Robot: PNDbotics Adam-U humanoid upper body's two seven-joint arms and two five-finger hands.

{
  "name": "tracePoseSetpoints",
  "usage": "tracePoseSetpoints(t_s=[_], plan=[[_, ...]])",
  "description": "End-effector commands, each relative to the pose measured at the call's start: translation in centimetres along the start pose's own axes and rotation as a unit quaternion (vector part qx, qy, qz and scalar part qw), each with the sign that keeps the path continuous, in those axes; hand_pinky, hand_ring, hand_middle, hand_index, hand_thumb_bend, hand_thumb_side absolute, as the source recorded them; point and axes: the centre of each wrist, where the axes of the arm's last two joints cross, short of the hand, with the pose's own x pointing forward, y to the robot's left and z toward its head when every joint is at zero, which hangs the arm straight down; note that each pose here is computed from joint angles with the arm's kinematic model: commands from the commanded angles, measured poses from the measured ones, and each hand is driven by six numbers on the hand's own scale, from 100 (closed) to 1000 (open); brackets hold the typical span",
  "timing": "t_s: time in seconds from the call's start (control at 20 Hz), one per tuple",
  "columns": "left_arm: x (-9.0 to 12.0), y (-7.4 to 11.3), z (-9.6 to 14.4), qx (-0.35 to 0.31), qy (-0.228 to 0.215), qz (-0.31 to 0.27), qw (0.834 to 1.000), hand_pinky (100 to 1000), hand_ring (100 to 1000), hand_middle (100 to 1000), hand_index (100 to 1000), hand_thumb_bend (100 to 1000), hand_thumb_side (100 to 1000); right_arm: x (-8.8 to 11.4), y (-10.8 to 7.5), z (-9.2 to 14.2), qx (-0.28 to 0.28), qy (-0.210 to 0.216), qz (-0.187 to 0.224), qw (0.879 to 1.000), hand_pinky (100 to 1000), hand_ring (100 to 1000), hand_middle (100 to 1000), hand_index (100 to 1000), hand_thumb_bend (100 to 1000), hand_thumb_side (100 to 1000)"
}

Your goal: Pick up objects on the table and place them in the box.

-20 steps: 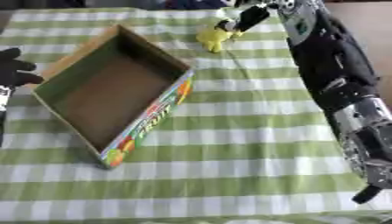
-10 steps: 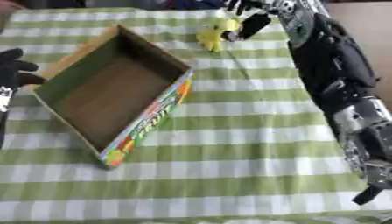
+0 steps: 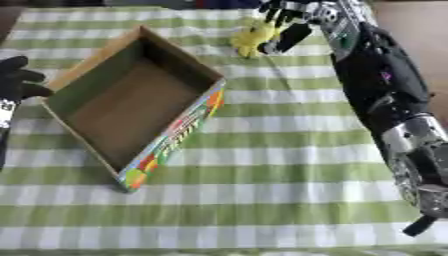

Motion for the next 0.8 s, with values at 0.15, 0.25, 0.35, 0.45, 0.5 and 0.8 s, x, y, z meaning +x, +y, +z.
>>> tracePoseSetpoints(t_s=[0.15, 0.25, 0.35, 0.45, 0.5, 0.8], plan=[[0.79, 0.13, -0.43, -0.005, -0.017, -0.004, 1.000, 799, 621, 642, 846, 284, 704, -0.57, -1.67, 0.86, -0.023, 0.010, 0.005, 1.000, 862, 791, 817, 988, 338, 355], [0.80, 0.12, -0.45, -0.006, -0.018, -0.004, 1.000, 799, 621, 642, 846, 283, 704, -0.65, -1.57, 0.86, -0.022, 0.013, 0.004, 1.000, 862, 792, 818, 989, 337, 357], [0.81, 0.10, -0.46, -0.006, -0.018, -0.003, 1.000, 799, 621, 643, 846, 282, 705, -0.79, -1.39, 0.84, -0.021, 0.018, 0.002, 1.000, 862, 793, 817, 989, 331, 363], [0.83, 0.08, -0.48, -0.007, -0.019, -0.003, 1.000, 800, 621, 643, 846, 280, 705, -0.90, -1.19, 0.81, -0.019, 0.022, 0.001, 1.000, 862, 793, 817, 989, 328, 365], [0.84, 0.07, -0.49, -0.007, -0.019, -0.002, 1.000, 800, 621, 643, 846, 280, 705, -0.93, -1.11, 0.79, -0.019, 0.024, 0.001, 1.000, 861, 792, 817, 989, 325, 366], [0.84, 0.00, -0.49, -0.009, -0.019, -0.001, 1.000, 800, 622, 643, 847, 278, 707, -0.84, -1.21, 0.77, -0.042, 0.034, 0.004, 0.999, 855, 787, 810, 984, 316, 365]])
